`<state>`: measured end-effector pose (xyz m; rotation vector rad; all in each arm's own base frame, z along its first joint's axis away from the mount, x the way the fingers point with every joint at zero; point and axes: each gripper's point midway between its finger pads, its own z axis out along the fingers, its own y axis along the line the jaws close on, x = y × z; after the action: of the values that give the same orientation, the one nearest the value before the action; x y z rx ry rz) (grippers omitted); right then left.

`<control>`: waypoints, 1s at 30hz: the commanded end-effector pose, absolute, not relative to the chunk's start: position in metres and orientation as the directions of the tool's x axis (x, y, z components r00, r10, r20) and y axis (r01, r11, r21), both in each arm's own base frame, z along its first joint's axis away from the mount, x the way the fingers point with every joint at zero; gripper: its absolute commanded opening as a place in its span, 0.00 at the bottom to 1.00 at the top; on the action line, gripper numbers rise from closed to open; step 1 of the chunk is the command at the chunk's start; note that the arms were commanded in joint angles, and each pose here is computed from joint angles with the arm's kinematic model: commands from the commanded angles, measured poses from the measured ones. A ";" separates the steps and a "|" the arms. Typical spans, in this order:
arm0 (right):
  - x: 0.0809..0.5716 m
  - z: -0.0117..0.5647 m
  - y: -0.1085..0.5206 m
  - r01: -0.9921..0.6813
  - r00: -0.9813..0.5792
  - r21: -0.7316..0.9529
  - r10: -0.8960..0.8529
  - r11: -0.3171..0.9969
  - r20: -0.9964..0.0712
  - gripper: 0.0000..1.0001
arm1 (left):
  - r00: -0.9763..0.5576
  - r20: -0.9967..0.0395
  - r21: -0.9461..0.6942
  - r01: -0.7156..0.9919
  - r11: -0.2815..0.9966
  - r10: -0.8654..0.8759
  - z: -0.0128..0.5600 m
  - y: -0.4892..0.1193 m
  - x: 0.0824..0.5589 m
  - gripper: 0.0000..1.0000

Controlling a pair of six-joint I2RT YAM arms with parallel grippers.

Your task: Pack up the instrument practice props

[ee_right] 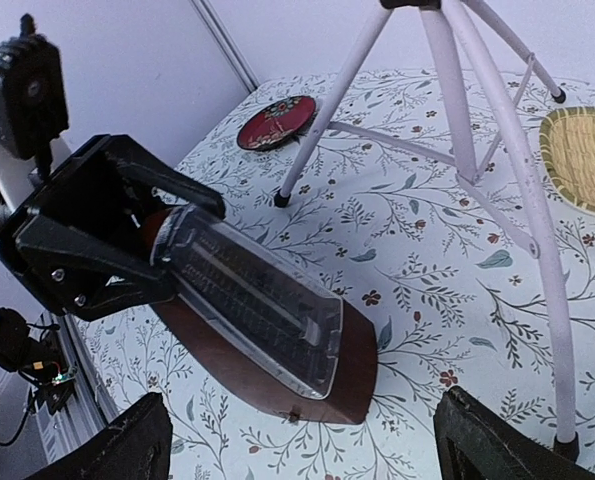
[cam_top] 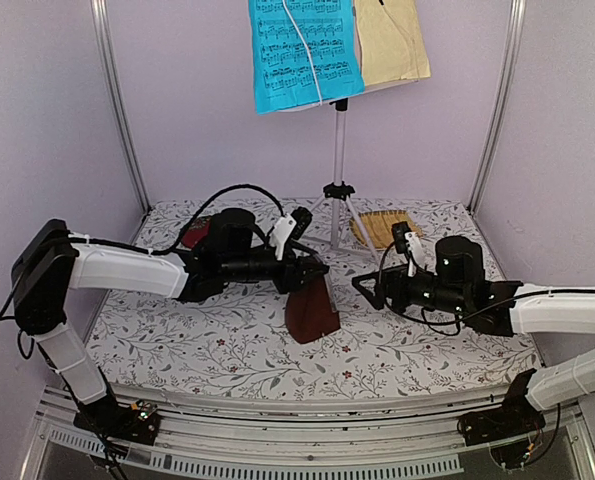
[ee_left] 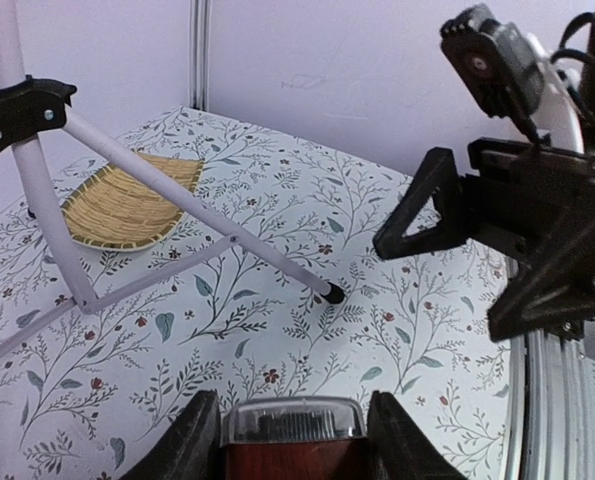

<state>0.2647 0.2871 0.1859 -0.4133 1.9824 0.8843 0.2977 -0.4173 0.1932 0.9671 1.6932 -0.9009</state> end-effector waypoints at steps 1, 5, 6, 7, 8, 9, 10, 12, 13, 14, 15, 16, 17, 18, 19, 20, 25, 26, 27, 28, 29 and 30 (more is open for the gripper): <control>0.254 0.182 0.302 -0.593 -0.531 0.416 0.054 0.689 -0.846 0.92 | -0.315 -0.936 -0.197 0.839 0.507 0.158 0.181 -0.407 0.311 0.43; 0.252 0.151 0.318 -0.527 -0.610 0.449 0.047 0.721 -0.791 0.92 | -0.359 -0.926 -0.247 0.808 0.535 0.114 0.183 -0.406 0.314 0.41; 0.250 0.143 0.322 -0.511 -0.630 0.460 0.048 0.726 -0.775 0.92 | -0.366 -0.924 -0.256 0.802 0.540 0.106 0.183 -0.406 0.315 0.41; 0.249 0.138 0.327 -0.503 -0.642 0.467 0.047 0.727 -0.765 0.92 | -0.373 -0.922 -0.263 0.797 0.543 0.101 0.184 -0.406 0.315 0.41; 0.247 0.131 0.332 -0.495 -0.652 0.470 0.045 0.731 -0.757 0.91 | -0.378 -0.921 -0.269 0.794 0.546 0.096 0.184 -0.406 0.316 0.41; 0.246 0.127 0.338 -0.494 -0.657 0.468 0.038 0.733 -0.753 0.91 | -0.381 -0.920 -0.272 0.791 0.547 0.093 0.185 -0.406 0.316 0.41; 0.245 0.121 0.343 -0.490 -0.665 0.466 0.030 0.736 -0.746 0.91 | -0.384 -0.919 -0.275 0.789 0.549 0.092 0.184 -0.407 0.316 0.41; 0.244 0.112 0.352 -0.480 -0.681 0.472 0.026 0.740 -0.732 0.92 | -0.389 -0.916 -0.277 0.786 0.553 0.094 0.184 -0.406 0.316 0.41; 0.243 0.107 0.356 -0.477 -0.686 0.476 0.025 0.739 -0.727 0.92 | -0.391 -0.915 -0.277 0.786 0.553 0.097 0.183 -0.407 0.316 0.41; 0.243 0.105 0.360 -0.475 -0.689 0.479 0.027 0.738 -0.724 0.92 | -0.391 -0.915 -0.276 0.785 0.555 0.099 0.182 -0.406 0.316 0.40; 0.243 0.101 0.363 -0.469 -0.695 0.482 0.027 0.740 -0.718 0.92 | -0.392 -0.915 -0.274 0.783 0.558 0.100 0.182 -0.406 0.316 0.40; 0.244 0.097 0.366 -0.466 -0.699 0.482 0.025 0.742 -0.714 0.93 | -0.391 -0.915 -0.270 0.782 0.561 0.104 0.182 -0.406 0.316 0.40; 0.243 0.095 0.371 -0.469 -0.701 0.483 0.021 0.739 -0.713 0.93 | -0.391 -0.914 -0.265 0.778 0.569 0.109 0.180 -0.406 0.316 0.40; 0.243 0.091 0.375 -0.472 -0.701 0.479 0.014 0.740 -0.713 0.93 | -0.388 -0.914 -0.258 0.776 0.575 0.114 0.180 -0.406 0.316 0.40; 0.243 0.089 0.379 -0.476 -0.702 0.475 0.006 0.740 -0.712 0.93 | -0.386 -0.915 -0.252 0.775 0.579 0.117 0.179 -0.406 0.316 0.40; 0.242 0.084 0.383 -0.479 -0.702 0.468 -0.004 0.743 -0.712 0.93 | -0.383 -0.916 -0.246 0.774 0.584 0.122 0.179 -0.406 0.316 0.40; 0.243 0.069 0.394 -0.479 -0.699 0.435 -0.031 0.763 -0.715 0.93 | -0.379 -0.916 -0.235 0.773 0.589 0.132 0.178 -0.408 0.314 0.40; 0.244 0.066 0.395 -0.475 -0.699 0.429 -0.034 0.769 -0.714 0.93 | -0.379 -0.916 -0.235 0.773 0.590 0.132 0.178 -0.409 0.314 0.40; 0.244 0.063 0.395 -0.471 -0.699 0.423 -0.036 0.774 -0.714 0.93 | -0.380 -0.915 -0.235 0.773 0.590 0.133 0.177 -0.409 0.313 0.40; 0.245 0.062 0.395 -0.466 -0.697 0.418 -0.033 0.780 -0.716 0.93 | -0.378 -0.916 -0.233 0.774 0.588 0.135 0.177 -0.410 0.313 0.40; 0.246 0.060 0.396 -0.460 -0.697 0.414 -0.030 0.786 -0.717 0.93 | -0.379 -0.916 -0.233 0.774 0.589 0.135 0.177 -0.411 0.312 0.40; 0.247 0.058 0.396 -0.454 -0.694 0.407 -0.029 0.793 -0.719 0.93 | -0.378 -0.916 -0.232 0.774 0.589 0.135 0.177 -0.412 0.312 0.40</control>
<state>0.2374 0.3896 0.0560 -0.4085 2.2749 0.7797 0.3159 -0.4105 0.1959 0.7259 1.7831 -0.8650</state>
